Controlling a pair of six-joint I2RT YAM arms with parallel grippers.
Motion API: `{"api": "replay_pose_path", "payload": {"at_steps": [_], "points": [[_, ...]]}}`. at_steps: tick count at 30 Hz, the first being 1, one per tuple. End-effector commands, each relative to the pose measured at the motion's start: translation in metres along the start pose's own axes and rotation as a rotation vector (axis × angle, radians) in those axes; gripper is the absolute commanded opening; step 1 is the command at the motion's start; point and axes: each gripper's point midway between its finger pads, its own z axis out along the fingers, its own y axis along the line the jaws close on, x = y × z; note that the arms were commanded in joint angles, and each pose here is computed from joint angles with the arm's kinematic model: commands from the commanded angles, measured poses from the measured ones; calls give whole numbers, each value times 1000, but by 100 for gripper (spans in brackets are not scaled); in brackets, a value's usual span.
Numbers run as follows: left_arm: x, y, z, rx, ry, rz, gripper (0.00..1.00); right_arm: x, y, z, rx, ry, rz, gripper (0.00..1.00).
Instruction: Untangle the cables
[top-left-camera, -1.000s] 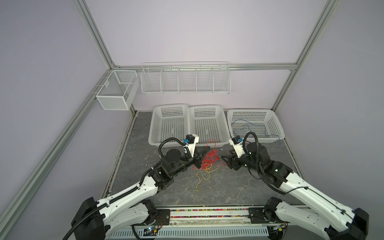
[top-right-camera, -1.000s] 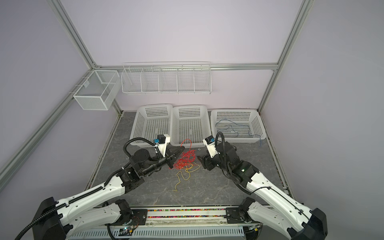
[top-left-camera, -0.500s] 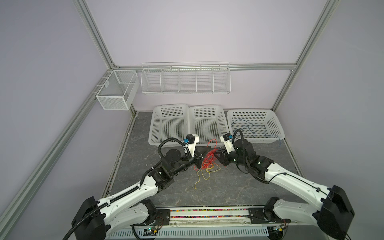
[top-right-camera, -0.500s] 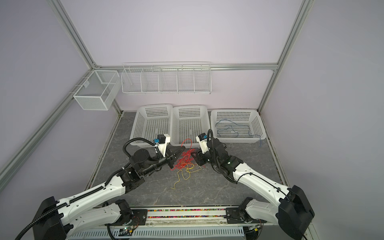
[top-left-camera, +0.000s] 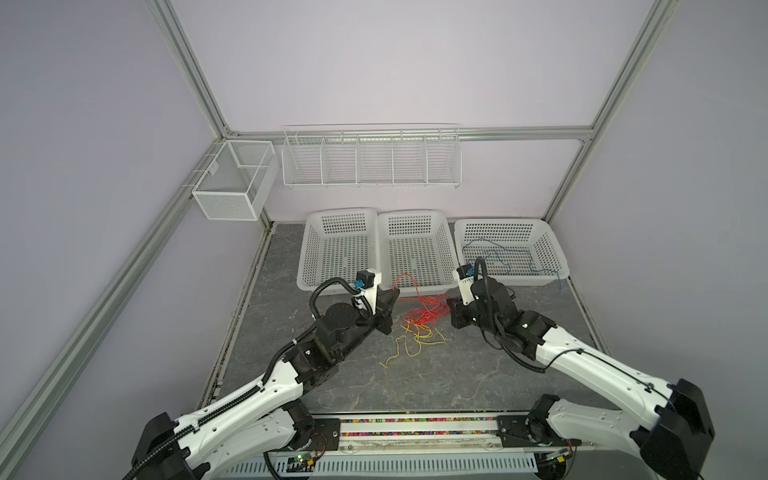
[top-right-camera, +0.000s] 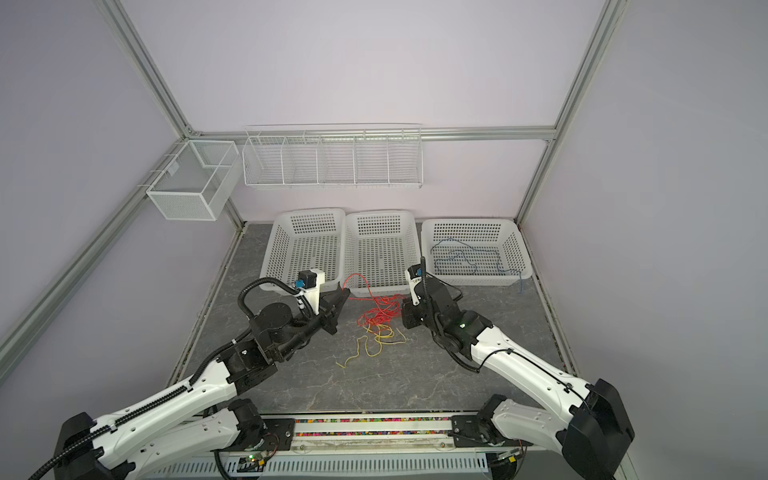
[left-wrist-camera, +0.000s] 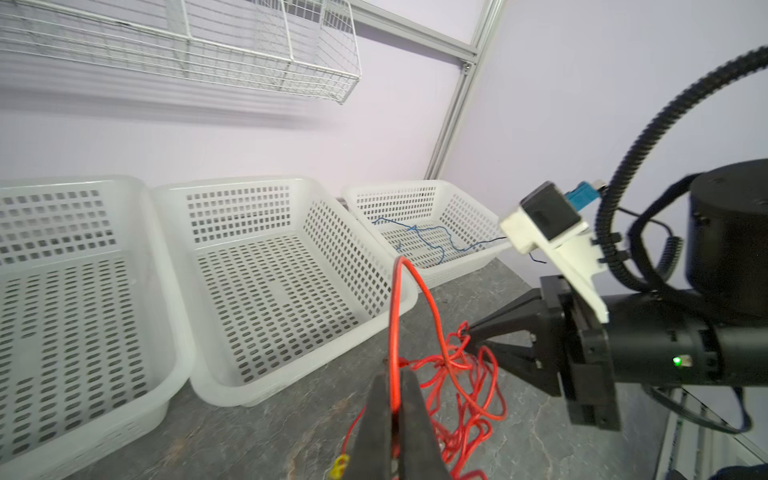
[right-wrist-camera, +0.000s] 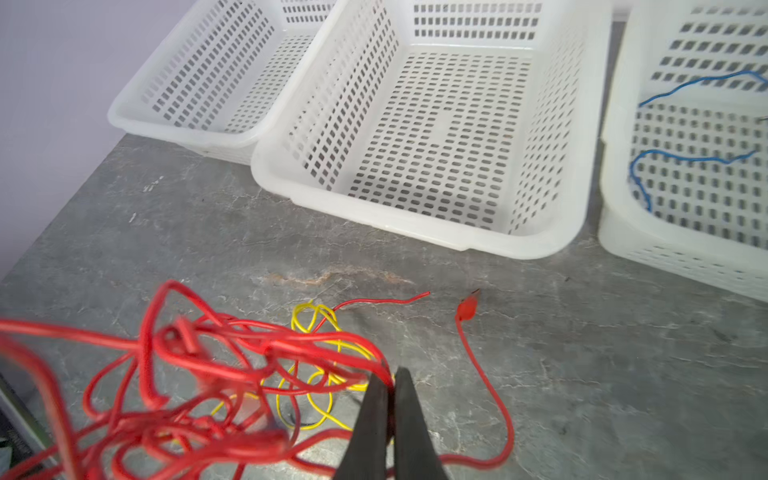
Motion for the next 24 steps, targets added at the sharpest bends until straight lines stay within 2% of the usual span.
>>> {"api": "replay_pose_path", "payload": {"at_steps": [1,7,16,20,24], "points": [[-25,28,-22,-150,-100,7,0,26,-59,-6,281,97,-44,6],[-45,33,-44,-170,-162,11,0,47,-80,3,376,172,-30,6],[-57,3,-34,-27,-156,20,0,54,-57,35,260,217,-24,7],[-52,-8,-18,14,-112,39,0,47,-47,39,211,195,-25,13],[-54,-18,-5,49,-88,46,0,38,-45,36,199,171,-41,27]]}}
